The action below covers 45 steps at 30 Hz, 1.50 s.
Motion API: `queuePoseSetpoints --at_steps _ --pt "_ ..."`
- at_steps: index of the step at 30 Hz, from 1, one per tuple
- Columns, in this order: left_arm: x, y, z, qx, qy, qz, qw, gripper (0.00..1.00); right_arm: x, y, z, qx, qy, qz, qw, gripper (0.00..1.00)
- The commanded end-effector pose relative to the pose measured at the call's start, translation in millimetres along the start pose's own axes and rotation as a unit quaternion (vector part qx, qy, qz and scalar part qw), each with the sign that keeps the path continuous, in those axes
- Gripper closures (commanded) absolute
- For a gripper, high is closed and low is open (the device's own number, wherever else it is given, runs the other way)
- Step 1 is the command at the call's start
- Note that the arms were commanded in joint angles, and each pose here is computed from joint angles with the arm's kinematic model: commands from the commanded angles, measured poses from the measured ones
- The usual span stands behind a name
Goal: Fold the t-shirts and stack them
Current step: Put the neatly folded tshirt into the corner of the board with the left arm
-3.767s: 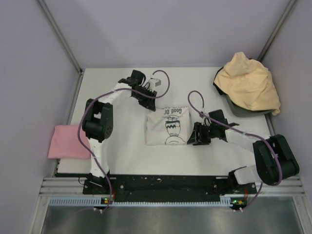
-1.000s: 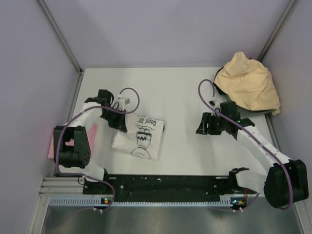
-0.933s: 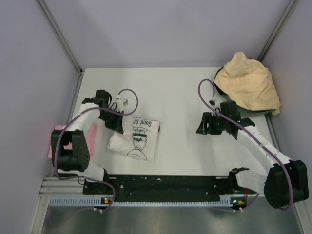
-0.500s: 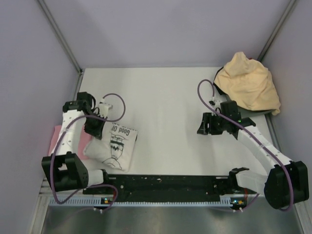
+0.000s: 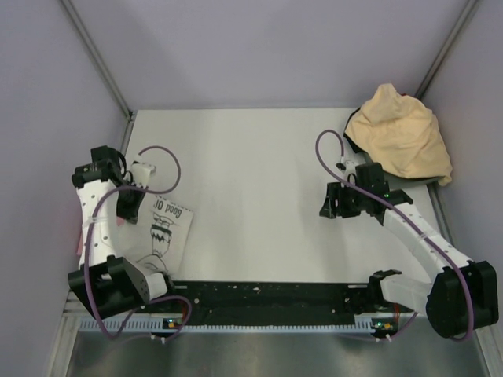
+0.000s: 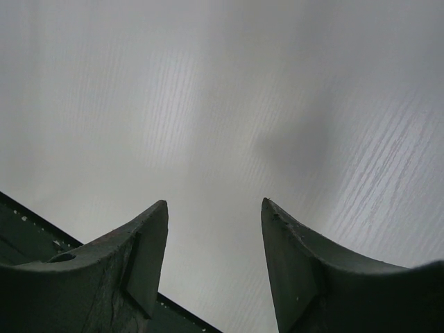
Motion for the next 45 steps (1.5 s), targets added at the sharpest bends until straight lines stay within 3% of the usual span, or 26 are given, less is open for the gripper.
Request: queuePoseSetpoints --at_steps 1,15,27,32,34,36,38,42,45 --pt "-33.0 -4.5 23.6 0.013 -0.066 -0.034 0.997 1.00 -10.4 -17.3 1.1 -0.023 0.003 -0.033 0.999 0.44" --pt "-76.0 -6.8 65.4 -0.004 -0.148 -0.060 0.987 1.00 -13.3 -20.3 -0.7 -0.027 0.009 -0.041 0.999 0.44" --pt "-36.9 6.2 142.3 -0.085 -0.189 -0.046 0.977 1.00 -13.4 -20.5 -1.3 -0.026 0.009 -0.041 0.999 0.44" --pt "-15.0 5.1 165.4 -0.083 -0.213 -0.055 0.972 1.00 -13.9 -20.5 -1.8 -0.026 0.011 -0.042 0.999 0.44" --pt "-6.0 12.7 178.9 -0.096 -0.240 -0.037 0.965 0.94 -14.4 -21.2 -1.5 -0.026 0.010 -0.044 0.999 0.44" --pt "-3.5 25.4 193.0 -0.121 -0.267 -0.012 0.956 0.74 -14.8 -20.3 -1.4 -0.026 0.011 -0.043 0.999 0.44" --pt "-7.5 39.0 208.5 -0.129 -0.302 0.007 0.944 0.66 -15.5 -20.3 -1.2 -0.027 0.010 -0.044 0.999 0.44" --pt "-27.9 58.0 230.8 -0.098 -0.410 0.030 0.906 0.63 -15.2 -20.1 -1.2 -0.027 0.010 -0.043 0.999 0.43" --pt "-41.7 51.7 224.4 -0.072 -0.422 0.000 0.904 0.64 -15.6 -22.4 -0.9 -0.029 0.009 -0.045 0.999 0.43"
Point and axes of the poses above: each gripper's point midway between its finger pads, its own x axis out along the fingers, its own z axis along the line the jaws close on, y = z × x, the point moved 2 cm from there along -x, back along the fingers, and after that the axes turned 2 degrees about -x, right-handed, at the moved point
